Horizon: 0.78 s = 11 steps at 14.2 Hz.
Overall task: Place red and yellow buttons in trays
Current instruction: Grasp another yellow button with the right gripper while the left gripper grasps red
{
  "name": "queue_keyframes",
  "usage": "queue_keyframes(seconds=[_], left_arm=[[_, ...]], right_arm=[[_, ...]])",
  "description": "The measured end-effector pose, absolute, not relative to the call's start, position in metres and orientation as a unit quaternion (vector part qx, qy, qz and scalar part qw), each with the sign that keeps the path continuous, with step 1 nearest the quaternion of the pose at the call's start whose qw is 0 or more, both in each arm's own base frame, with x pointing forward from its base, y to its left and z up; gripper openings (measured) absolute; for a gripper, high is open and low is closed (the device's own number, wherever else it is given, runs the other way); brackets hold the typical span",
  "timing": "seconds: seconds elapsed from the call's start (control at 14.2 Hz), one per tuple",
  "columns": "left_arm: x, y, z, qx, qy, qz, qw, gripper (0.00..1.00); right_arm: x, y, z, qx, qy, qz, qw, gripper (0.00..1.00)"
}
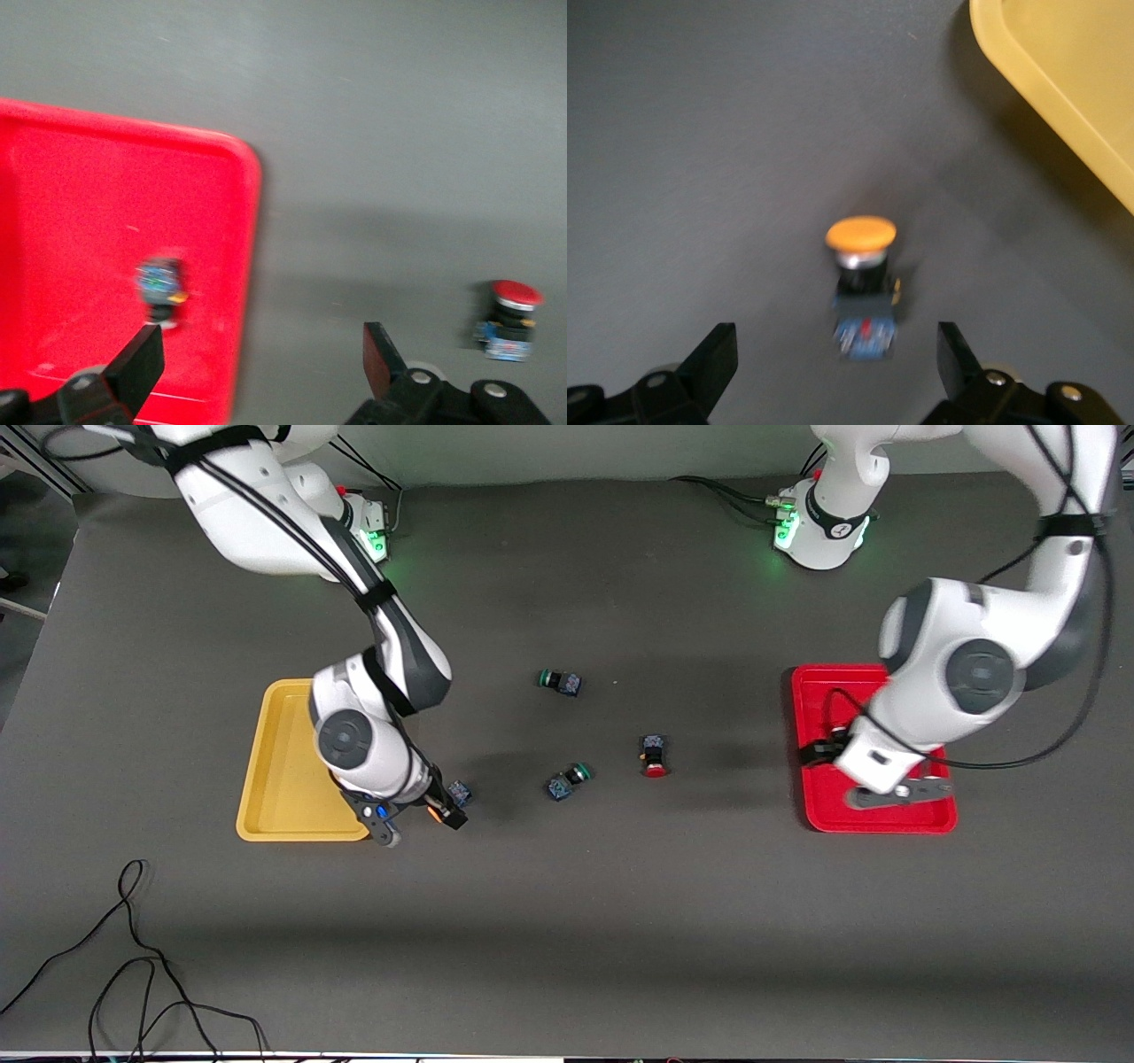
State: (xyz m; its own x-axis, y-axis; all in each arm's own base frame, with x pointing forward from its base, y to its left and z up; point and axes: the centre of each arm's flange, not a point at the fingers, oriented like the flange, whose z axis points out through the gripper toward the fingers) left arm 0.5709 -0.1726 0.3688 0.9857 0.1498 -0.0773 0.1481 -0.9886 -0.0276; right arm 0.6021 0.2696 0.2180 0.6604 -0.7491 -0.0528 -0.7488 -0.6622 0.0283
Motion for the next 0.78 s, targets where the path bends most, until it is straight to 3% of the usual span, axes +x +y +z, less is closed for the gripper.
queue_keyframes(seconds=[0.28,0.63,0.78], left_arm=[[0.548,-0.310,0.356,-0.996,-0.091,0.026,-0.001,1.00],[0.529,-0.383,0.253,-0.999,-0.046,0.019,-0.009,1.00],[0.528,-0.383,0.211,-0.999,-0.041,0.027,-0.005,1.00]], right_arm=[[0.595,0.264,0.167,0.912,-0.408,-0.027,0.010,1.00],[0.595,0.270,0.175,0.915,-0.404,-0.022,0.005,0.45],[0.598,0.266,0.191,0.915,-0.404,-0.020,0.006,0.41]])
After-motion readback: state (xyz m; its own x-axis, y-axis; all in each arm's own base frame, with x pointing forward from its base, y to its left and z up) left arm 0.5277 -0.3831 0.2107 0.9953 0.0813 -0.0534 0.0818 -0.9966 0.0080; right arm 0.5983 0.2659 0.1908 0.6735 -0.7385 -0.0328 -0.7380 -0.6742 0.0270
